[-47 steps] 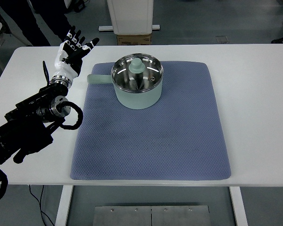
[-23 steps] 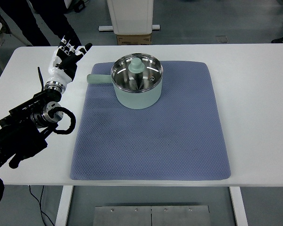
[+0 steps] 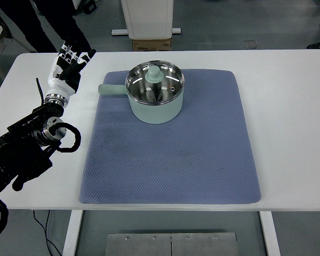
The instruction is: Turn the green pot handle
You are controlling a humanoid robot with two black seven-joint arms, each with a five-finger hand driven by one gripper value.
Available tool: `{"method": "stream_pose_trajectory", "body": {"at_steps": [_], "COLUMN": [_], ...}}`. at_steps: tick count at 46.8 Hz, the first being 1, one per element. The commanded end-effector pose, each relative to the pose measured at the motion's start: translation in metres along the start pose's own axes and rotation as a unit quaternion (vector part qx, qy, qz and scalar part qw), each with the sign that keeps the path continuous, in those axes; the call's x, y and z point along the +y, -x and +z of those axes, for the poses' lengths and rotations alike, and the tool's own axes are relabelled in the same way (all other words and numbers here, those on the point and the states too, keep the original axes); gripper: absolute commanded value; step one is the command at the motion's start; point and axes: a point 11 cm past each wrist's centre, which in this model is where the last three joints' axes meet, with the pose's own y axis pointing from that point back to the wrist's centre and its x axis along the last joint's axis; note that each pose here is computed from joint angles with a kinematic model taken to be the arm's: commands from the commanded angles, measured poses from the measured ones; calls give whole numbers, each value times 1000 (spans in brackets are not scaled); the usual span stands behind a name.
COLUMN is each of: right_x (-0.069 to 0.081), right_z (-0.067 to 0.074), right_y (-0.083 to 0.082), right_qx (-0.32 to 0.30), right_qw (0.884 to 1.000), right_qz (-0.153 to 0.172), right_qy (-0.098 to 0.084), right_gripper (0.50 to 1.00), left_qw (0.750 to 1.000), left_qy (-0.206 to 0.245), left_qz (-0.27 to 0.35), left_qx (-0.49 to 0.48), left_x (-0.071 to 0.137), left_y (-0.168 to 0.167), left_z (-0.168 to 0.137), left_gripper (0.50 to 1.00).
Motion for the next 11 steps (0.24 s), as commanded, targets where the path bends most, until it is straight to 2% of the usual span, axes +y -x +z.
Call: {"method": "stream_pose_trajectory", "body": {"at_steps": [1,11], "right_x": [0,0], "right_z": [1,2], "right_y": [0,0], "right_qx": [0,1], "right_qw": [1000,1000], "right_qz": [0,1], "right_qy": [1,1], "right_gripper": [1000,1000], "left_qw": [1000,1000], "left_qy": [-2,-9], "left_qz": [-1,0], "left_qx": [2,9], "left_x": [0,3], "left_y": [2,5], "left_z": [-3,-13], "left_gripper": [1000,1000]}}
